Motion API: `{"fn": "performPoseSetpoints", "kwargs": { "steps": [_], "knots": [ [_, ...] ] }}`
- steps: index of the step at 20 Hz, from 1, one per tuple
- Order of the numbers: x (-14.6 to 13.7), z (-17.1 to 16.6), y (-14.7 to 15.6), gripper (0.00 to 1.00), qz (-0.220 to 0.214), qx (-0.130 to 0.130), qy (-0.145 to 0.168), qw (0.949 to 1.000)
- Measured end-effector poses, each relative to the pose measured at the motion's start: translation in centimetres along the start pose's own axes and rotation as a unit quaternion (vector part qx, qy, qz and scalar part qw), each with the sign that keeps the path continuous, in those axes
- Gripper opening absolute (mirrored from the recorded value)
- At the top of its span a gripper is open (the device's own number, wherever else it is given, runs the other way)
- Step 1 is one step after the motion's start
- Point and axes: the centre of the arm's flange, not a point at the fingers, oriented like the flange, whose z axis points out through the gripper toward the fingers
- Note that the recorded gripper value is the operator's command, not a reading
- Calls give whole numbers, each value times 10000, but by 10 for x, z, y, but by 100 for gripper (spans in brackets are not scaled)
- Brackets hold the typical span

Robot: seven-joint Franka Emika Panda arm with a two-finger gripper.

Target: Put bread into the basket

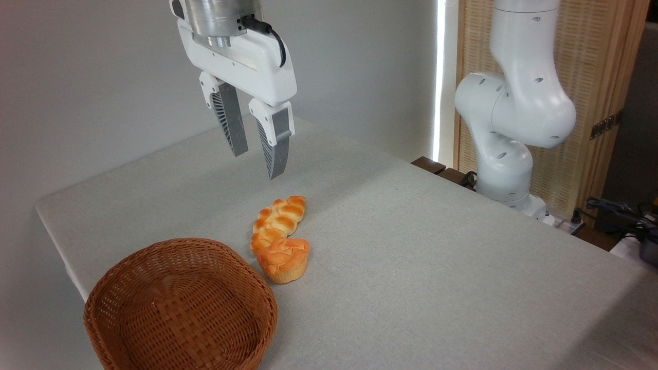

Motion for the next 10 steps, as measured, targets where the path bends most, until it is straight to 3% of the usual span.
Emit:
{"fn": "performPoseSetpoints", "kwargs": {
  "steps": [10],
  "knots": [
    [-5, -9, 6, 100, 15, 5, 8, 10000]
  ]
}}
